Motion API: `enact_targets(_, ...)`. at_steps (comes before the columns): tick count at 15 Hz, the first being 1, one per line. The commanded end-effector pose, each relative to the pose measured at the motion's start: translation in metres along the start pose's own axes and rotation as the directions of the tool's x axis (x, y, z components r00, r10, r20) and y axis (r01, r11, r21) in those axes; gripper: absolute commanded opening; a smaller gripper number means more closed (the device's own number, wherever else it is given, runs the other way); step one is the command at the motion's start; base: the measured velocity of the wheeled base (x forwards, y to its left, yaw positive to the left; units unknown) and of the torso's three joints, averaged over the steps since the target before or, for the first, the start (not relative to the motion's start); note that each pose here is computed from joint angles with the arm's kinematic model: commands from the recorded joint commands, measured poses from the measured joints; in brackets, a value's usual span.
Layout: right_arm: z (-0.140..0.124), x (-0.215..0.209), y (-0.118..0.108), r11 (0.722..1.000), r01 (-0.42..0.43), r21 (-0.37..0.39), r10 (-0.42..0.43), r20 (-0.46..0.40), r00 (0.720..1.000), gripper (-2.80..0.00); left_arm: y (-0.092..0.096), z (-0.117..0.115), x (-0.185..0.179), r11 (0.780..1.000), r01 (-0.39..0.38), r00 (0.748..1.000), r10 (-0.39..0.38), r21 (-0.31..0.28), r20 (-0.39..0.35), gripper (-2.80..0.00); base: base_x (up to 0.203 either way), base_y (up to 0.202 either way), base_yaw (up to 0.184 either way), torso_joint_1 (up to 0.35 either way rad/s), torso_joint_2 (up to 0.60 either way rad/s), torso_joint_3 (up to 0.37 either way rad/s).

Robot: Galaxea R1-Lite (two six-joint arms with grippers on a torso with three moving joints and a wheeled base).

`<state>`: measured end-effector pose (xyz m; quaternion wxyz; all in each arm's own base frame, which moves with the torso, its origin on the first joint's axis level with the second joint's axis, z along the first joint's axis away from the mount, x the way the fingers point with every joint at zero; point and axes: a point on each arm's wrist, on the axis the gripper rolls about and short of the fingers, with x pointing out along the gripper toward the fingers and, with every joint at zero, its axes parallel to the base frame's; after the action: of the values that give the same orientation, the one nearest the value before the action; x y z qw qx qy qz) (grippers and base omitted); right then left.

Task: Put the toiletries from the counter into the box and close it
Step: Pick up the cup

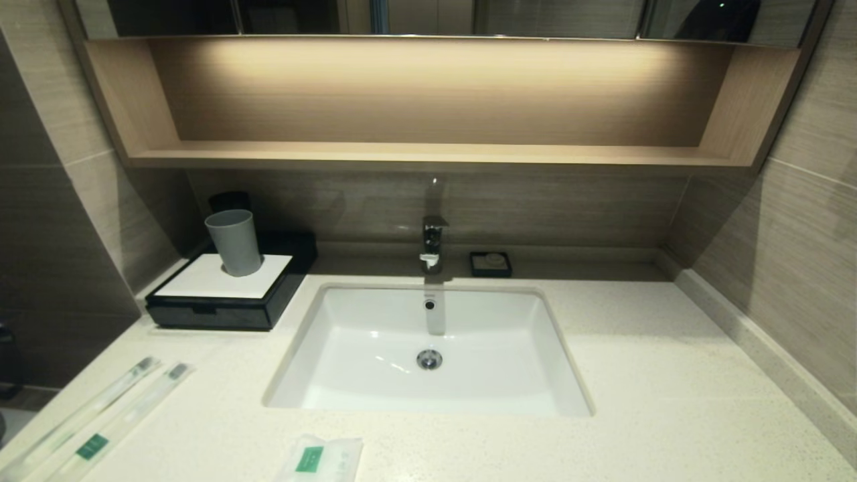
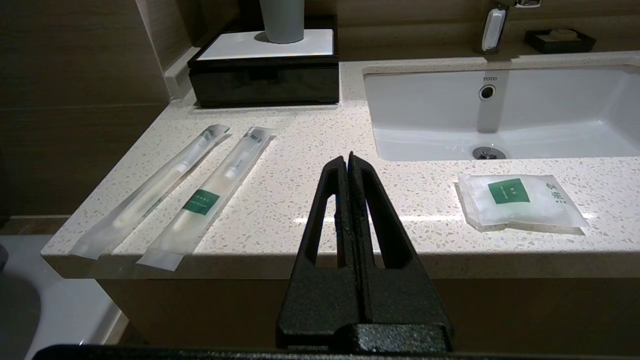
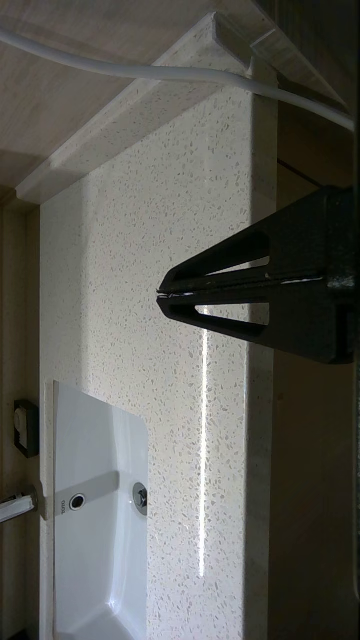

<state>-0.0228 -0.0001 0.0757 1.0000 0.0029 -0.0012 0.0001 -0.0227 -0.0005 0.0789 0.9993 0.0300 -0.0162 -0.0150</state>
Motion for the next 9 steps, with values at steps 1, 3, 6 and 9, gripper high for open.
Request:
enact_targets(1,-0.0003,0.0002,0.0,1.0,0.0,0.0,0.0,-0.002,1.0,-2.8,-0.0003,-0.005,0.0013,1.0,0.001,1.0,-0.001,-0.001,-0.019,-2.8,0.0,0.0,0.0,0.0,0.0,0.0)
enact_targets(3,-0.0002,0.0001,0.0,1.0,0.0,-0.001,0.0,0.0,1.0,-2.8,-0.0003,-0.0049,0.0013,1.0,0.001,1.0,-0.001,-0.002,-0.018,-2.8,0.0,0.0,0.0,0.0,0.0,0.0)
enact_targets(6,-0.0004,0.0001,0.0,1.0,0.0,-0.001,0.0,-0.001,1.0,-2.8,-0.0003,-0.0048,0.0013,1.0,0.001,1.0,-0.001,-0.002,-0.016,-2.8,0.0,0.0,0.0,0.0,0.0,0.0)
enact_targets(9,0.0,0.0,0.0,1.0,0.0,-0.001,0.0,0.0,1.0,-2.8,-0.0003,-0.0048,0.0013,1.0,0.001,1.0,-0.001,-0.009,-0.016,-2.8,0.0,0.0,0.0,0.0,0.0,0.0)
